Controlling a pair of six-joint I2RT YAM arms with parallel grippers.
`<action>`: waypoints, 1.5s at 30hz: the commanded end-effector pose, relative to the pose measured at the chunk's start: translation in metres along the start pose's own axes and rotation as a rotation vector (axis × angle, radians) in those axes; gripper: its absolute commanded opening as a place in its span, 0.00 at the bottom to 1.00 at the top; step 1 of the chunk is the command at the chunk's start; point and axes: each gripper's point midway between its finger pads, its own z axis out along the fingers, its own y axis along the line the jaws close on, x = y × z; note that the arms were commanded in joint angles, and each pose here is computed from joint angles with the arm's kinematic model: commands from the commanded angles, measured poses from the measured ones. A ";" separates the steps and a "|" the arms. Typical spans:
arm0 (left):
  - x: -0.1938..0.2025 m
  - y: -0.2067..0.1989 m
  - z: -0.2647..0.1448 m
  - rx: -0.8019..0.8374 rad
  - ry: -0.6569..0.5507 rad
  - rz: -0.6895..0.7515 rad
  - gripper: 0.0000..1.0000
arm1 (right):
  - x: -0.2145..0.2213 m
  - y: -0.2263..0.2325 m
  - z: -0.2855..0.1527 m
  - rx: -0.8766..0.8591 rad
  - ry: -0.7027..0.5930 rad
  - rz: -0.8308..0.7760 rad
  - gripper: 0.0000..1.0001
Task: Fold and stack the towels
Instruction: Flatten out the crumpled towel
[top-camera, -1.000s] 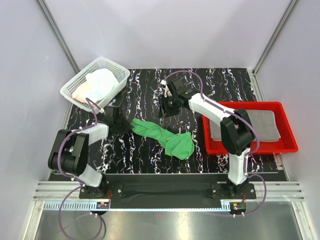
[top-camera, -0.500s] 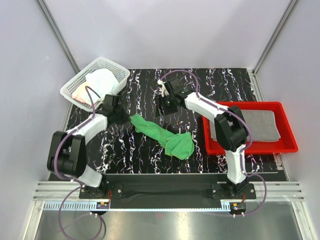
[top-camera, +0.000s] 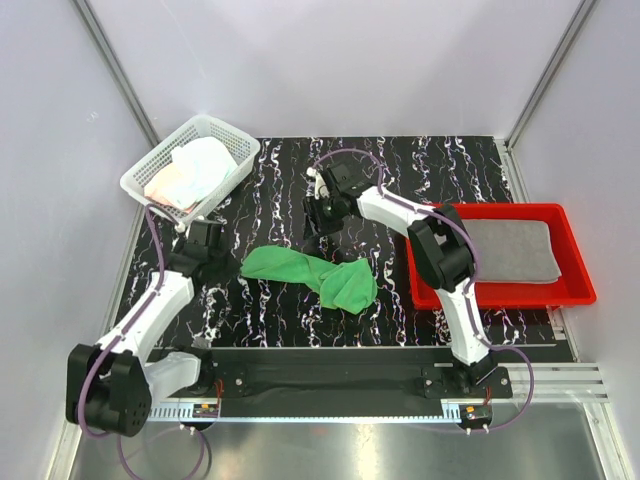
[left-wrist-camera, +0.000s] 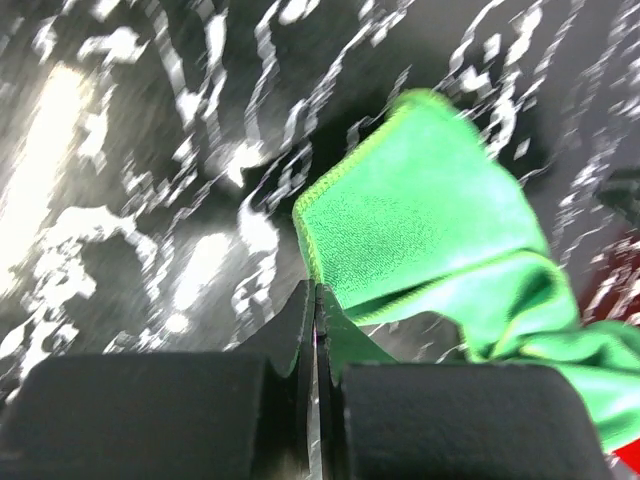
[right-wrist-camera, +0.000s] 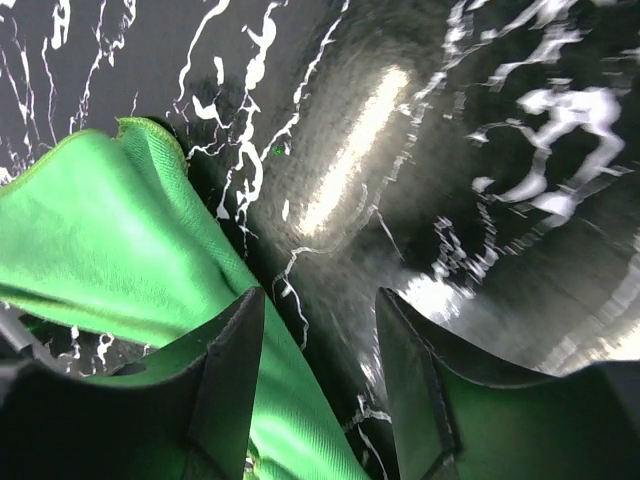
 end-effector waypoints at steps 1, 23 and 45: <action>-0.012 -0.002 -0.011 0.026 -0.077 0.007 0.00 | -0.011 0.027 0.009 -0.134 -0.012 0.002 0.55; -0.056 -0.084 -0.004 0.224 -0.051 0.058 0.00 | 0.040 0.052 0.041 -0.325 0.109 0.147 0.48; -0.056 -0.146 -0.040 0.327 -0.006 0.164 0.00 | 0.018 0.019 -0.124 0.086 -0.164 0.141 0.07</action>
